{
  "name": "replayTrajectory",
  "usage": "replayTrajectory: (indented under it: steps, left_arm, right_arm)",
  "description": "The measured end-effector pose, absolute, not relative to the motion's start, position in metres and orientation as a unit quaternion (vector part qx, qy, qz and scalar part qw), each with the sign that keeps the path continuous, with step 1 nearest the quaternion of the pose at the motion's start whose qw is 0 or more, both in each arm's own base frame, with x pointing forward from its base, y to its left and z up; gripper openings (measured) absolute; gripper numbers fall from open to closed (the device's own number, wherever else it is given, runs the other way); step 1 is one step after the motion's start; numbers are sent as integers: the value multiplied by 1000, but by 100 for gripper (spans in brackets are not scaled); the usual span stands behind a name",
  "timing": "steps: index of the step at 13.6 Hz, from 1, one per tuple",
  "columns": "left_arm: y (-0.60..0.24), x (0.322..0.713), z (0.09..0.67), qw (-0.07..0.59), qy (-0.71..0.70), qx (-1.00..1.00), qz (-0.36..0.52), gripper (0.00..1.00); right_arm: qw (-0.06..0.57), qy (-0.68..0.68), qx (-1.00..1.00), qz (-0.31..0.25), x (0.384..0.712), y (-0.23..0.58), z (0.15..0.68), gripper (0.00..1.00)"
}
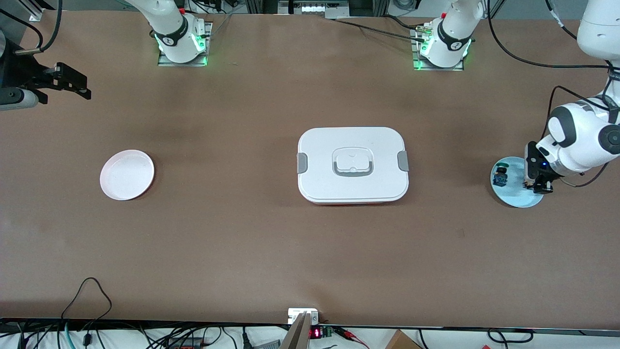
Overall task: Transfer orange switch to right arm and place
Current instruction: 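Close the left gripper on the orange switch, then carry the orange switch toward center while the right gripper approaches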
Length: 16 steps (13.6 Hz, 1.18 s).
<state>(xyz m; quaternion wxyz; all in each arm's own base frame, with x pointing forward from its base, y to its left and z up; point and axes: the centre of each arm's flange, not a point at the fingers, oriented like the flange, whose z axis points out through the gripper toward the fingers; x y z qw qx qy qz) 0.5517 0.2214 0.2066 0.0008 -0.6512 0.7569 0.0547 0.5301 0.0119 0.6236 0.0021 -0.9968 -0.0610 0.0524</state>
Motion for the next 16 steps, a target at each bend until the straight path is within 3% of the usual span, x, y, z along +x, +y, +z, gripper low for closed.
replayTrajectory:
  steps: [5,10,16]
  left_arm:
    - [166,594,284,-102,749,-654,29,72]
    - [57,604,305,-273,714,-638,-93,72]
    - [-74,604,356,-419,672,-564,-232,72]
  right_arm:
    - [3,-61,-997,46,532,13,624,100]
    - [11,-62,-997,43,533,15,623,100]
    - [134,-65,-988,31,537,42,625,100]
